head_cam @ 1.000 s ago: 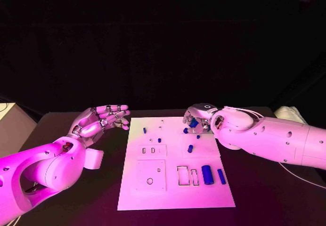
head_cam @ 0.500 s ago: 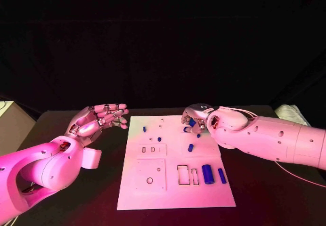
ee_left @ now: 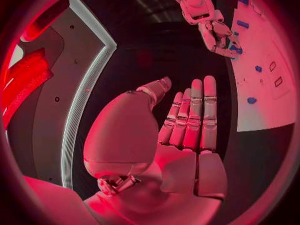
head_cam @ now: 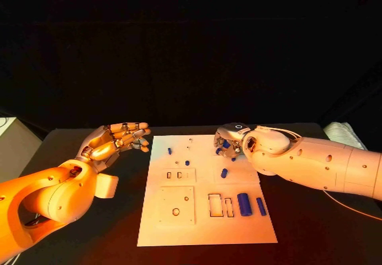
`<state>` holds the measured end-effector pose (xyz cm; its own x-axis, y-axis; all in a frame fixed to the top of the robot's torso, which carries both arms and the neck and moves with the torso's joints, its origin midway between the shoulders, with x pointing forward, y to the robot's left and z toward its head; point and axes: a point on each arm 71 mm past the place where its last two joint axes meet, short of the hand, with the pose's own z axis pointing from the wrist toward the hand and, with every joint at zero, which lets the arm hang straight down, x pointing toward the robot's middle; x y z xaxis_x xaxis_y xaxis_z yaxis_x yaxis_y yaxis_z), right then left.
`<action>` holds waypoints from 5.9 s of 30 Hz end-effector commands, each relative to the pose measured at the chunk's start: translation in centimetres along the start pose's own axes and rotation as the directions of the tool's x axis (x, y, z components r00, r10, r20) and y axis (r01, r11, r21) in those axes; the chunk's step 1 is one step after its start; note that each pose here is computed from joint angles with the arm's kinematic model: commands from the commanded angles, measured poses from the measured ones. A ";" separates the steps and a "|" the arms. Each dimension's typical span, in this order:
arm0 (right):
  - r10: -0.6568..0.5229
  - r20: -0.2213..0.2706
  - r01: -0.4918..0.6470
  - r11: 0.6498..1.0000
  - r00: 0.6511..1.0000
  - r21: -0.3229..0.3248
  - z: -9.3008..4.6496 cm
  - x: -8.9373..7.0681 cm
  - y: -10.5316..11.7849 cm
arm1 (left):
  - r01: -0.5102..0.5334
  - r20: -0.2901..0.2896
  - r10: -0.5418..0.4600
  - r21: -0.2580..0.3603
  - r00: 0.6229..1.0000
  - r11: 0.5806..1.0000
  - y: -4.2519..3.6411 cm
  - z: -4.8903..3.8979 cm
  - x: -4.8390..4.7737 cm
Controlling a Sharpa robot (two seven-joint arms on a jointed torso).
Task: Assemble the parts on the task board
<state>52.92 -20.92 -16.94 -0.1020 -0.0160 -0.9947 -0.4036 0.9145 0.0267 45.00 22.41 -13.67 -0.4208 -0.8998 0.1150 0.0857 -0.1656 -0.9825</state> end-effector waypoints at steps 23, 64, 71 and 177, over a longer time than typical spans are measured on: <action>0.010 0.120 -0.012 1.000 0.993 0.008 -0.2 -0.8 0.2 | 0.006 -0.024 -0.006 -0.002 1.000 1.000 -0.11 0.03 0.13; 0.041 0.236 -0.036 0.999 0.971 -0.027 4.8 -2.3 4.8 | 0.014 -0.050 -0.014 -0.005 0.999 1.000 -0.19 0.15 0.75; 0.047 0.227 -0.040 0.999 0.973 -0.037 5.0 -2.0 5.1 | 0.013 -0.054 -0.013 -0.003 0.998 1.000 -0.31 0.21 0.84; 0.300 0.102 -0.317 0.915 0.948 0.249 -1.2 -1.6 -6.4 | 0.007 -0.061 -0.008 -0.012 0.998 1.000 -0.08 0.87 0.15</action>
<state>54.52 -27.18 -15.20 -0.0980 0.2971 -0.9498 -0.1230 0.9435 0.3078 45.78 22.18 -13.57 -0.4536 -0.8842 0.1118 0.0694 -0.1601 -0.9847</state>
